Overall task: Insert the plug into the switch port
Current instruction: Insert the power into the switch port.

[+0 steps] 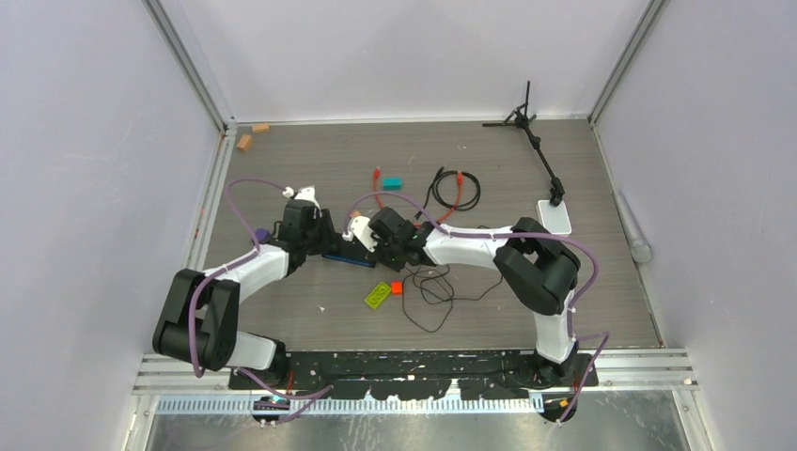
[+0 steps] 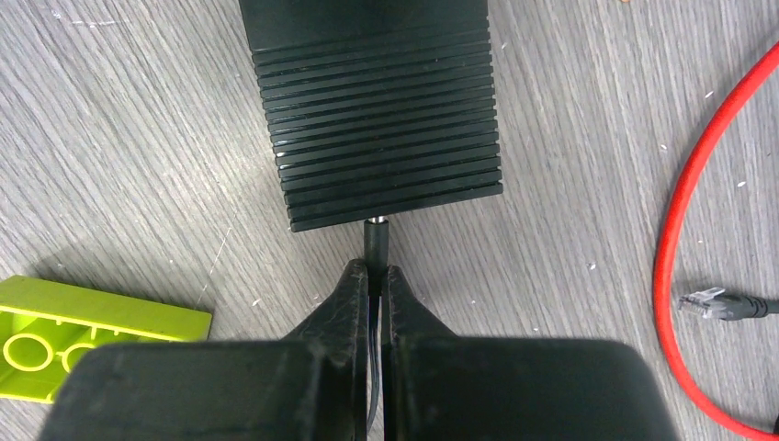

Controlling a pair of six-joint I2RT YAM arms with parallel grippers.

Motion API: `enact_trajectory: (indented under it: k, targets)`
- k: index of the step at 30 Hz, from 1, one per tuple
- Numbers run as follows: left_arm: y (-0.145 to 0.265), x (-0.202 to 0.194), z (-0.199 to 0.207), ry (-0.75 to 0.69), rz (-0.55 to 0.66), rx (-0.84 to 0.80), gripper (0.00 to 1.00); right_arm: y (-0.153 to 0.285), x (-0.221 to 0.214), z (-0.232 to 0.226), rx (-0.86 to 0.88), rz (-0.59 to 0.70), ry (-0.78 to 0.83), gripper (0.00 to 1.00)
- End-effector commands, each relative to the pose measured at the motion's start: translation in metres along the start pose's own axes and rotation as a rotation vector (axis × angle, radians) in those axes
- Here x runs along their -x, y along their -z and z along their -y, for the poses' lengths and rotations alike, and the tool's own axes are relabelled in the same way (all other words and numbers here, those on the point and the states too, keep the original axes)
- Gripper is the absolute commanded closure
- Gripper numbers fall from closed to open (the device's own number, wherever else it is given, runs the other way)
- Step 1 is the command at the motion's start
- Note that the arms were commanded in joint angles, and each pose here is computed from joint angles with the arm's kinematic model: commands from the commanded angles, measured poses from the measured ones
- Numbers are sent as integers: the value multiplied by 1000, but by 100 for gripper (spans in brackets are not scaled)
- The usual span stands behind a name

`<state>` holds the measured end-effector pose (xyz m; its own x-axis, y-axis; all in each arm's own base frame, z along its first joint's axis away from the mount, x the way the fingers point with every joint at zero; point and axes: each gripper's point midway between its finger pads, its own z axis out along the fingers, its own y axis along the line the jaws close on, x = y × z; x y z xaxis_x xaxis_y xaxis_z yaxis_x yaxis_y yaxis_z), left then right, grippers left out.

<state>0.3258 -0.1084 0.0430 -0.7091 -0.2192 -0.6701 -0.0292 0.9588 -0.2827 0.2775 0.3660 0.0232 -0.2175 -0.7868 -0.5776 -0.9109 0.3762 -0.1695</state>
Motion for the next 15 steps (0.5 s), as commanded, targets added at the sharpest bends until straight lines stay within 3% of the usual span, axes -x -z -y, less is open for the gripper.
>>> enact_trajectory:
  k: [1,15]
  targets:
    - [5,-19,32,-11,-79,-159,56,5,28,-10,20,108,-19,100]
    - [-1,-35,59,-20,-151,-304,55,0,92,-5,49,278,-10,100]
